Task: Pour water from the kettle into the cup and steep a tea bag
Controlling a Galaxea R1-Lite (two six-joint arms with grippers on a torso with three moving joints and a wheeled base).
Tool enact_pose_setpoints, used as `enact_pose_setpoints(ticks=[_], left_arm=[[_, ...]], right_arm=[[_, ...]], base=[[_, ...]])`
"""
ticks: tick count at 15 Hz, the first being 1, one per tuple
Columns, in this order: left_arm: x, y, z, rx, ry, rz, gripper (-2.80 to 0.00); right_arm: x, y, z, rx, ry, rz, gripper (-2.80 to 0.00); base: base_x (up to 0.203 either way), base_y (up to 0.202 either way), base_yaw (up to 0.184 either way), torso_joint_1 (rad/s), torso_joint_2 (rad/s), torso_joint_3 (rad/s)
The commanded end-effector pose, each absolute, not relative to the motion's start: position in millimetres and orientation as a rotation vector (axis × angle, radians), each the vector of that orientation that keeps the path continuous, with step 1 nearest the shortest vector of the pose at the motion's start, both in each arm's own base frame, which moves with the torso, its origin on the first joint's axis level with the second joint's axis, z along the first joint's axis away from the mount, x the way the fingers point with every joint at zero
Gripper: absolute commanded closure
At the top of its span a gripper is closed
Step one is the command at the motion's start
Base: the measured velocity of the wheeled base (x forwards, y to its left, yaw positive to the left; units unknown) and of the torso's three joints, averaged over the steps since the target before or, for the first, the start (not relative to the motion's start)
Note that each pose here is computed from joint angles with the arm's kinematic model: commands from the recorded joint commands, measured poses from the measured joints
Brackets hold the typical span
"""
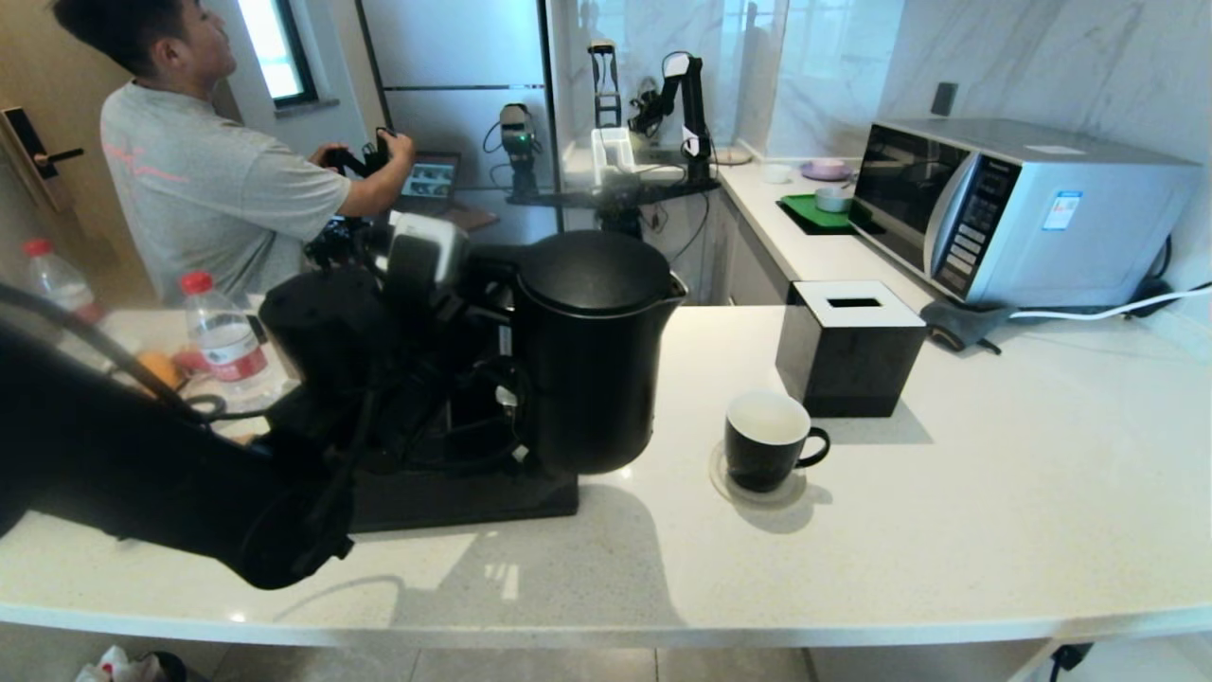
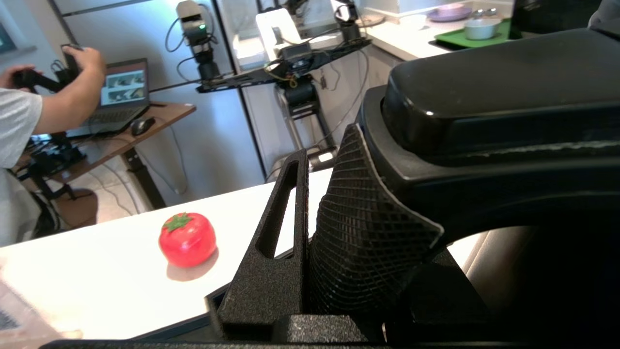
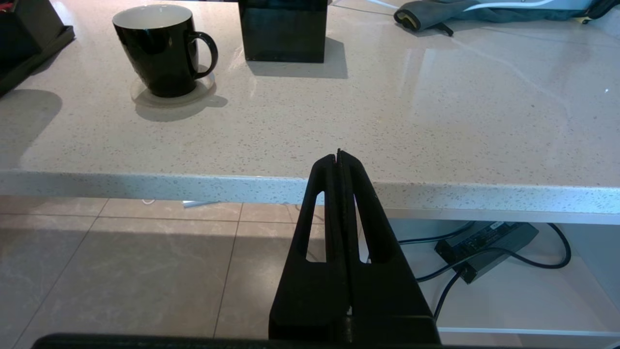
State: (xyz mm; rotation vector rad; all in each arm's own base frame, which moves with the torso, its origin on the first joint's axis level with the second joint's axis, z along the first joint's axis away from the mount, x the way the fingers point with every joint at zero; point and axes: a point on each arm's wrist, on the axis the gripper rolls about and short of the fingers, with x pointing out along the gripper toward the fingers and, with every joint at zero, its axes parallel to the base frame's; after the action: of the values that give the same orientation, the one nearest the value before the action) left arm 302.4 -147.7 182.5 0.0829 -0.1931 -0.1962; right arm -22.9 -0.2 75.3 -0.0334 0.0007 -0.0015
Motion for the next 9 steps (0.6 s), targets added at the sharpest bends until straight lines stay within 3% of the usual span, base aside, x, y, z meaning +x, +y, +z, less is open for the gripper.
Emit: enact_pose_setpoints(ticks=[1,9], left_arm=[[302.4,-155.2,184.4,0.083,-0.192,-0.202,0.0],[305.5,-179.0,184.1,0.114,-0.125,-0.21,0.0]], right_arm=[[-22.8,-0.2,75.3,-0.034,0.002,-0.002,0.0],[-22.8,-0.2,75.3,-0.034,0.002,-0.002,0.0]], base=[[0.0,0.0,0.0,0.0,0.0,0.0],[0.0,0.0,0.0,0.0,0.0,0.0]])
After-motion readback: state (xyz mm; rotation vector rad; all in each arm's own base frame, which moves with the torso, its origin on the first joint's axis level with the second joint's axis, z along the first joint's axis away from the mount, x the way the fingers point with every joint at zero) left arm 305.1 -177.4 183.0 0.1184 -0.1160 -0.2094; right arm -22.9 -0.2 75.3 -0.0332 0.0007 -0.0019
